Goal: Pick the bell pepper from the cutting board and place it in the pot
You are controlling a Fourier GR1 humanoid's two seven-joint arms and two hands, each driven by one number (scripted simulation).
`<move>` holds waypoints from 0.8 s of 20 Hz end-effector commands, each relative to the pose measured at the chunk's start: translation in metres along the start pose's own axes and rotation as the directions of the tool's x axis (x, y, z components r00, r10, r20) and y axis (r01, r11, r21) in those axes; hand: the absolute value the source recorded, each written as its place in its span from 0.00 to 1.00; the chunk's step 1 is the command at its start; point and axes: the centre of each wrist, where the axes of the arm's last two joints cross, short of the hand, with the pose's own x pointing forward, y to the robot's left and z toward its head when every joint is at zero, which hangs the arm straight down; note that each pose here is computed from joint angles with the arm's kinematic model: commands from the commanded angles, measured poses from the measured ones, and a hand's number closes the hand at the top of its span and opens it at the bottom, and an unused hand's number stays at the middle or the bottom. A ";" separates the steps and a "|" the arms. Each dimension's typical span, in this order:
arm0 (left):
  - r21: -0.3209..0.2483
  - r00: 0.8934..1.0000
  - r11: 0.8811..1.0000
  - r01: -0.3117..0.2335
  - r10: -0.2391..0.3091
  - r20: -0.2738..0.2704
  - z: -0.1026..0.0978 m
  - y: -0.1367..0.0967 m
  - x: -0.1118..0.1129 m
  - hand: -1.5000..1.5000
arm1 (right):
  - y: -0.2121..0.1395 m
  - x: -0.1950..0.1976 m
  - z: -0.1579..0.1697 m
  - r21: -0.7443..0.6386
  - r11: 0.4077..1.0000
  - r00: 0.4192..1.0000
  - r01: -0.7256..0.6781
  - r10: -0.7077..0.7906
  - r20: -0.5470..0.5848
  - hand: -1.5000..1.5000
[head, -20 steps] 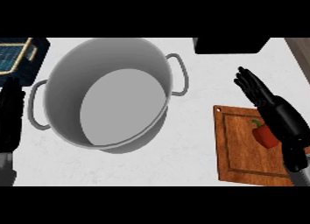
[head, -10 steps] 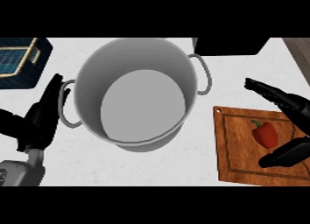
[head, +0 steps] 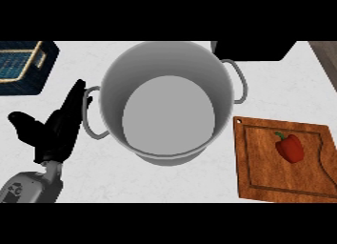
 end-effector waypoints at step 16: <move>-0.026 1.000 1.000 0.007 -0.008 -0.014 0.005 -0.007 0.014 0.50 | -0.030 0.042 -0.029 0.484 0.855 0.928 -0.187 0.315 -0.197 0.00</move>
